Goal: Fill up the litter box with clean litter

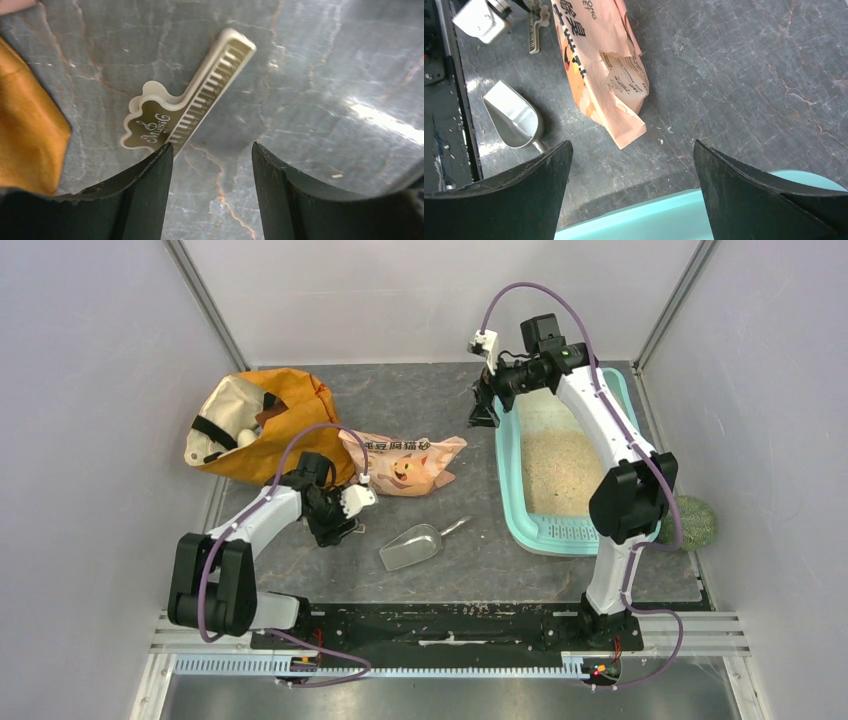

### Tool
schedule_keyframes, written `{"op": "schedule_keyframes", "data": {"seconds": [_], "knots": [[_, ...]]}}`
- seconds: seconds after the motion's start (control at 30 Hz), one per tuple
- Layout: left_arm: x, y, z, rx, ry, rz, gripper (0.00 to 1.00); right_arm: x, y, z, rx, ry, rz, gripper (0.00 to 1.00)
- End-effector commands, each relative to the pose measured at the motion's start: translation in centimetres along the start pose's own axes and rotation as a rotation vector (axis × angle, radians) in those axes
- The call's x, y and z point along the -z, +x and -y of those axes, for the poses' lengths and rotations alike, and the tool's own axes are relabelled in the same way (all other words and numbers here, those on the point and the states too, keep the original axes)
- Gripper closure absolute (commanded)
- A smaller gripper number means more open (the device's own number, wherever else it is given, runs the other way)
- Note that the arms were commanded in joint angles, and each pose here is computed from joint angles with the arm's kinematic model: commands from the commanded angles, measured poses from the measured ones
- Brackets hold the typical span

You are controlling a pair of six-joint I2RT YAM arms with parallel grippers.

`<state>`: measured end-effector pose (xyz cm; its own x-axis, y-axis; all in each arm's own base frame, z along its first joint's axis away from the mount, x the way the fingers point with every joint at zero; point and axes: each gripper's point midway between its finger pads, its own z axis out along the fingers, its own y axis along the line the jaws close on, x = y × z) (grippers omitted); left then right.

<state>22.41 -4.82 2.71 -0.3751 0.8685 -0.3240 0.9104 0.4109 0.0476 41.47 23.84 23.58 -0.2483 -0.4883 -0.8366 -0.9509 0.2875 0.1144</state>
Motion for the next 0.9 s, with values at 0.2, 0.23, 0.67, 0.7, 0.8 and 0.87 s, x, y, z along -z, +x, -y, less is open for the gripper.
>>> {"op": "schedule_keyframes", "data": {"seconds": [0.2,0.23,0.67,0.7,0.8,0.87], "knots": [[-1.1,-0.5,-1.7,-0.135,-0.069,0.044,0.40,2.9,-3.4,-1.7,-0.008,0.036,0.079,0.03],[-0.5,-0.8,-1.4,-0.137,-0.056,0.057,0.41,2.9,-3.3,-1.7,-0.010,0.038,0.074,0.03],[4.5,-5.1,-4.2,-0.352,0.006,0.199,0.32,3.0,-2.9,-2.3,-0.024,0.008,0.061,0.03],[4.2,-5.5,-4.7,-0.357,0.016,0.202,0.31,3.0,-2.9,-2.3,-0.023,0.009,0.058,0.03],[3.2,-6.5,-6.2,-0.403,0.026,0.224,0.30,3.1,-2.5,-2.4,-0.024,0.013,0.043,0.03],[2.5,-6.6,-6.6,-0.440,0.044,0.225,0.30,3.2,-2.1,-2.5,-0.025,0.016,0.027,0.03]]}}
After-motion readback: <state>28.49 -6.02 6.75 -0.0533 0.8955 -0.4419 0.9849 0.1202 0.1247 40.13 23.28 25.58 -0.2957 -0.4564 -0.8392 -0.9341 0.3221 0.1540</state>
